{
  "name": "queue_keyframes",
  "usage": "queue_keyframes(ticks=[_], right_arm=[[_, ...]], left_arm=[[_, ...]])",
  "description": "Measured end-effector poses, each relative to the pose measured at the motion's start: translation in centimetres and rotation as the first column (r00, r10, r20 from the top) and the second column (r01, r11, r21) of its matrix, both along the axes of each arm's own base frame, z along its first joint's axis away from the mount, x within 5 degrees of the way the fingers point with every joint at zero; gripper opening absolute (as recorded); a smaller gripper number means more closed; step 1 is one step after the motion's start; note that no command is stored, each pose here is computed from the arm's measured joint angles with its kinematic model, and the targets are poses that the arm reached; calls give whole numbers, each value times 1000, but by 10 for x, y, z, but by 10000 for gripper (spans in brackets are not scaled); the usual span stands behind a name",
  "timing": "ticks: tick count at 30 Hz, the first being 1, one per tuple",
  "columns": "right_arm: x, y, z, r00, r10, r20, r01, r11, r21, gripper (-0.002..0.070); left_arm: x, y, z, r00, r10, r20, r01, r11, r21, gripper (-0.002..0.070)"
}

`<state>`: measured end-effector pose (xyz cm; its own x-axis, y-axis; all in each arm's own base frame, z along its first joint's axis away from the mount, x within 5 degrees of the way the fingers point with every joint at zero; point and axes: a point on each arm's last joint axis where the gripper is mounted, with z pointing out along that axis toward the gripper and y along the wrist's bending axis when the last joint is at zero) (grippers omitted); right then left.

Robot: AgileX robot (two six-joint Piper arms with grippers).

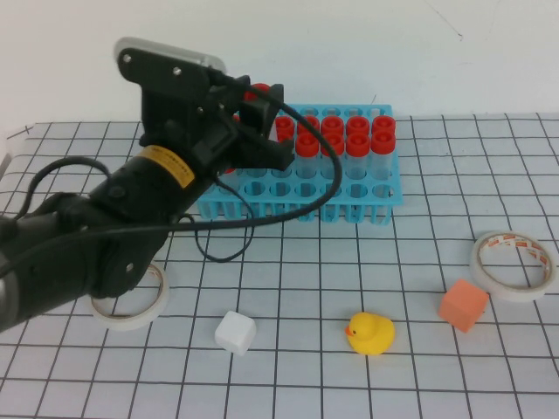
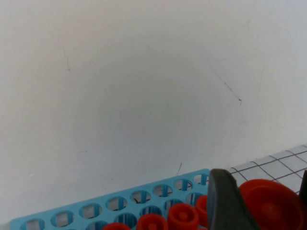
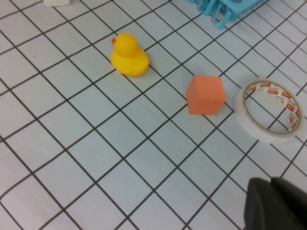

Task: Place the test tubes

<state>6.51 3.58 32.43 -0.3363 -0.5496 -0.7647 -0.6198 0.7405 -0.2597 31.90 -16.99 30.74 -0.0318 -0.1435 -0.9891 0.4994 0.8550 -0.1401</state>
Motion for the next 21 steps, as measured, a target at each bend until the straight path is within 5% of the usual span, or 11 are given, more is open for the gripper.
queue_keyframes(ticks=[21], right_arm=[[0,0,0,1000,1,-2,-1,1000,1,-1]], left_arm=[[42,0,-48,995,63,-75,-57,995,86,267]])
